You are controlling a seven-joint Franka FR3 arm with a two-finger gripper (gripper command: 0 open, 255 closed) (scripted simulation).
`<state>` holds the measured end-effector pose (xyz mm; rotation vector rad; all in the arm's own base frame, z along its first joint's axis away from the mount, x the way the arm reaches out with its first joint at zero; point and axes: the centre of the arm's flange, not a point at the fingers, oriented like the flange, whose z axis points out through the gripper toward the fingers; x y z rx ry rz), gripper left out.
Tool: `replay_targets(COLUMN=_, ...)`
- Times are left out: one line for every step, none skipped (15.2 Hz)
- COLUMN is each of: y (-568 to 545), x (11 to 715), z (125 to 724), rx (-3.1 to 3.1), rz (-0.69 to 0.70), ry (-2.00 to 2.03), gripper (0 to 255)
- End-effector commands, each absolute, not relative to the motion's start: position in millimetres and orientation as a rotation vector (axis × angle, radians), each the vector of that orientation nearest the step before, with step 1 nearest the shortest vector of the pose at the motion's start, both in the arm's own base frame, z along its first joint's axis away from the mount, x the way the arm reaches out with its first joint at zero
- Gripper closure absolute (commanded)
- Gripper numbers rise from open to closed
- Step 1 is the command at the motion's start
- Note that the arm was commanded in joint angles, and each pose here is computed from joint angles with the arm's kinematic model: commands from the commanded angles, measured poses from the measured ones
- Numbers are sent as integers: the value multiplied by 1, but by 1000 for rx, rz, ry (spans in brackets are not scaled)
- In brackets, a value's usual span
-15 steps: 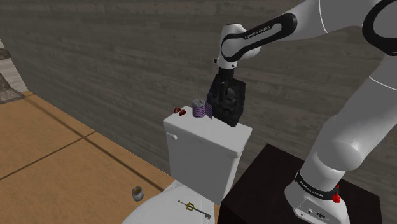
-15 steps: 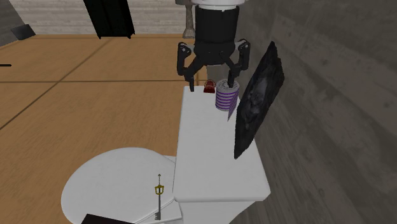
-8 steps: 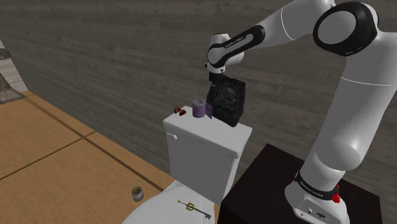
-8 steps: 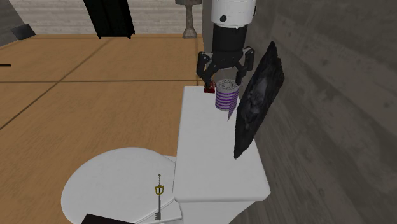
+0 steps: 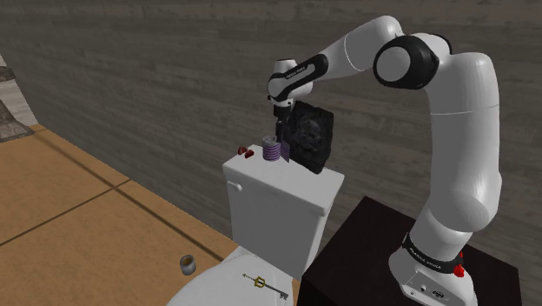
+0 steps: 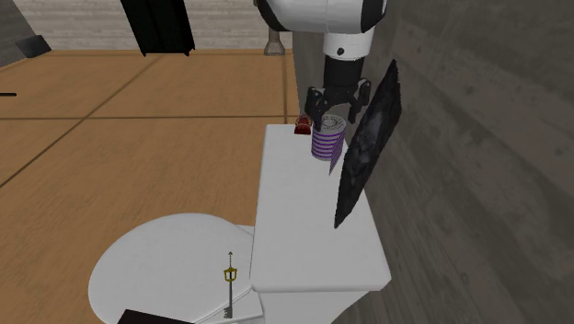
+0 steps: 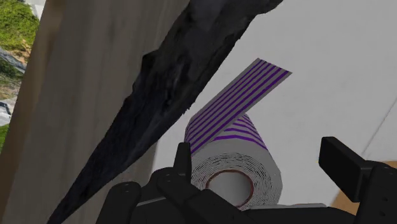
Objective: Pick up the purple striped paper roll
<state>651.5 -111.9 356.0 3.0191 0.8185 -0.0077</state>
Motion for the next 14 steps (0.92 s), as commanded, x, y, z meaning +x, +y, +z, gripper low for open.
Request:
replay_targets(y=-119, x=669, z=346, rx=3009, rz=-11, ry=842, gripper=0)
replay_targets(y=-119, x=669, z=340, rx=3009, rz=-11, ry=842, gripper=0)
replay_targets(y=-119, x=669, z=335, rx=3009, rz=-11, ry=842, gripper=0)
replay_targets(y=-119, x=669, z=330, rx=3009, rz=-11, ry=842, gripper=0)
replay_targets(y=-119, x=669, z=324, rx=3009, rz=-11, ry=842, gripper=0)
replay_targets(y=-119, x=669, z=319, rx=3009, rz=-11, ry=842, gripper=0)
replay_targets(y=-119, x=669, z=314, rx=3009, rz=-11, ry=842, gripper=0)
replay_targets(y=-119, x=669, z=309, rx=3009, rz=-11, ry=842, gripper=0)
replay_targets(y=-119, x=669, z=306, rx=3009, rz=-11, ry=842, gripper=0)
replay_targets(y=-119, x=669, z=306, rx=3009, rz=-11, ry=842, gripper=0)
replay_targets(y=-120, x=668, z=307, rx=3009, rz=-11, ry=842, gripper=255)
replay_targets(y=-120, x=668, z=308, rx=3009, rz=-11, ry=842, gripper=255)
replay_targets(y=-120, x=669, z=308, rx=3009, rz=-11, ry=842, gripper=255)
replay_targets(y=-120, x=669, z=308, rx=3009, rz=-11, ry=842, gripper=255)
